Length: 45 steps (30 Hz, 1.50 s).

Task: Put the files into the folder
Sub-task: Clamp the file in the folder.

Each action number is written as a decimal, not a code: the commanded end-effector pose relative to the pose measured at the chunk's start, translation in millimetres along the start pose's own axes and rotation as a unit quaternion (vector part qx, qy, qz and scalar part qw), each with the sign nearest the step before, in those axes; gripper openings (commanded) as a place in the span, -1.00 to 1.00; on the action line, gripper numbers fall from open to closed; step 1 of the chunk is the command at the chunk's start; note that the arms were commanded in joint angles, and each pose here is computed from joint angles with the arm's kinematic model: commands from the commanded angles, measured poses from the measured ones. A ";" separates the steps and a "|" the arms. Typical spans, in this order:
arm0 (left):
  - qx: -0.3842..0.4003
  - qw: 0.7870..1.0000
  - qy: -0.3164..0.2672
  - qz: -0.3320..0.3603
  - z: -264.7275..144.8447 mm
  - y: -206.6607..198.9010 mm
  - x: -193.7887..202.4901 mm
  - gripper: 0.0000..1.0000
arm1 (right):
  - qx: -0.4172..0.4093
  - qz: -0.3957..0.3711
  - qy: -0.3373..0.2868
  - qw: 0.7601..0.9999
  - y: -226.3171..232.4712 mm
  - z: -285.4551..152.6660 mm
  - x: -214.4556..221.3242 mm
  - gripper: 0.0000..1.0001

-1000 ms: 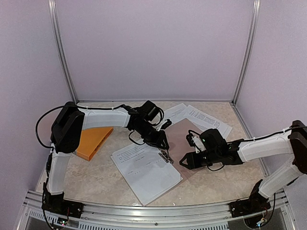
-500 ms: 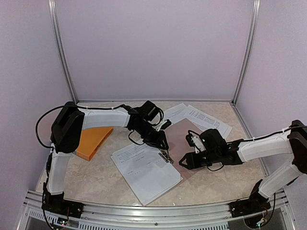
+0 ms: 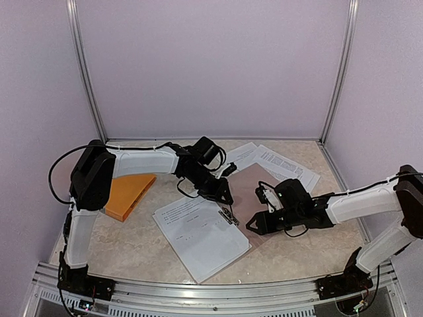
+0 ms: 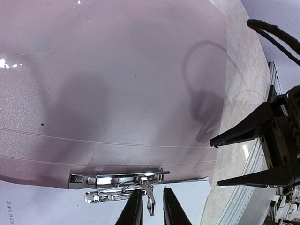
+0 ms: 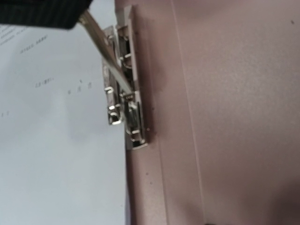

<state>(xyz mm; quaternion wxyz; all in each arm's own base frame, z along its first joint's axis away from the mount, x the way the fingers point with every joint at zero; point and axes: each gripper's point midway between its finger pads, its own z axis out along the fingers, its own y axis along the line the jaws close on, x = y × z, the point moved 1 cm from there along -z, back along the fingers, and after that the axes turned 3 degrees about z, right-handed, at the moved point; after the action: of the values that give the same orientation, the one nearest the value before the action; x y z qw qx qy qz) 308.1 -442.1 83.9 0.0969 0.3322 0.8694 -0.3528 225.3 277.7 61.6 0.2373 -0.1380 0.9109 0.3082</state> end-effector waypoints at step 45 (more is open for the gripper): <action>-0.001 1.000 0.015 -0.016 21.8 30.4 34.7 -1.00 | 0.111 -0.165 0.018 0.980 13.4 48.4 -11.0 0.15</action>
<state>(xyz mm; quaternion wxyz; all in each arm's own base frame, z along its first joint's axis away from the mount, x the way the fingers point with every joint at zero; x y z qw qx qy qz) 313.9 -438.5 67.1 0.1169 0.3305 0.8568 -0.3780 245.6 318.4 53.3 0.2768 -0.2363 0.9057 0.2175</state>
